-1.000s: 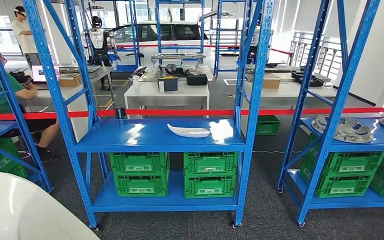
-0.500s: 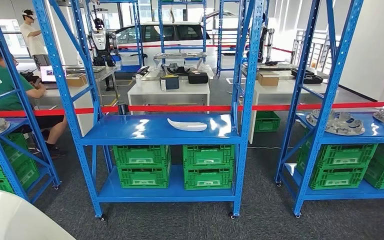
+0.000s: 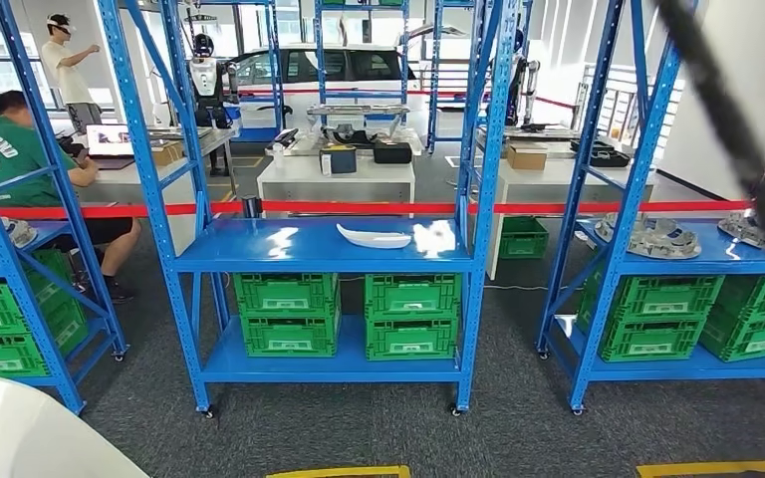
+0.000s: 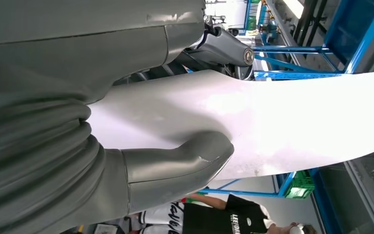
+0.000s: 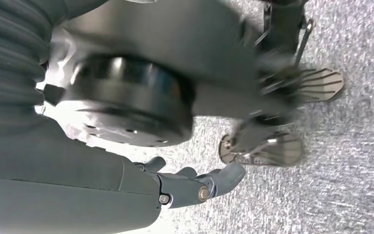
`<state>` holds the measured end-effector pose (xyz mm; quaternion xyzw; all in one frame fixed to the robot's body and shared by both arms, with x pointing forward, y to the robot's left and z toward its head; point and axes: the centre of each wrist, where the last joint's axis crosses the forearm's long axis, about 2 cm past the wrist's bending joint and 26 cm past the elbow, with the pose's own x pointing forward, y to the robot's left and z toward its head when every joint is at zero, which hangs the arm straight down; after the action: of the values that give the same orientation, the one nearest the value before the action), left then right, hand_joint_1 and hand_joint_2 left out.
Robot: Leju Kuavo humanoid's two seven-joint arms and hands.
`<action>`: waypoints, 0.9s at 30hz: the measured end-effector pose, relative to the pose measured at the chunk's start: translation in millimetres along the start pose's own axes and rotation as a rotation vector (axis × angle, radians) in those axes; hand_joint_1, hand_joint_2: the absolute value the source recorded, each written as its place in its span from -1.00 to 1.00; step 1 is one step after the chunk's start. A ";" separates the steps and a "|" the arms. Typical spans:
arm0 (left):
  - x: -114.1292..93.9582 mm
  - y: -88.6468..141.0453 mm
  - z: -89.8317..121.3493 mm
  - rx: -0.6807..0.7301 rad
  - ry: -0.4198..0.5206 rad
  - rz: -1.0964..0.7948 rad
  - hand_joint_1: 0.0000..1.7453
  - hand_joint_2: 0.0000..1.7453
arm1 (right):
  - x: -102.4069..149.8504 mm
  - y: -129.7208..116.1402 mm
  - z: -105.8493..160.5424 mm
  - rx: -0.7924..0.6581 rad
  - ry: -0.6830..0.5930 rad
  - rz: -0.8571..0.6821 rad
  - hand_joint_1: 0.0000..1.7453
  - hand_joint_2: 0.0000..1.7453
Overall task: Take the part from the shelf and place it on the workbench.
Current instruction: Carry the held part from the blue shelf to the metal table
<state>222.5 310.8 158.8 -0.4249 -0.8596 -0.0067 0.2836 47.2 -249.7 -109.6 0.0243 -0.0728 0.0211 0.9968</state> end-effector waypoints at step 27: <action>-0.3 4.9 -21.2 0.004 -0.023 -0.025 1.00 1.00 | -0.1 -13.3 -0.2 -0.010 0.016 -0.060 -1.00 1.00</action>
<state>236.5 308.3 175.3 -0.4138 -0.8680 -0.0036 0.2745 47.8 -262.9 -110.4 0.0212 -0.0643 -0.0090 0.9977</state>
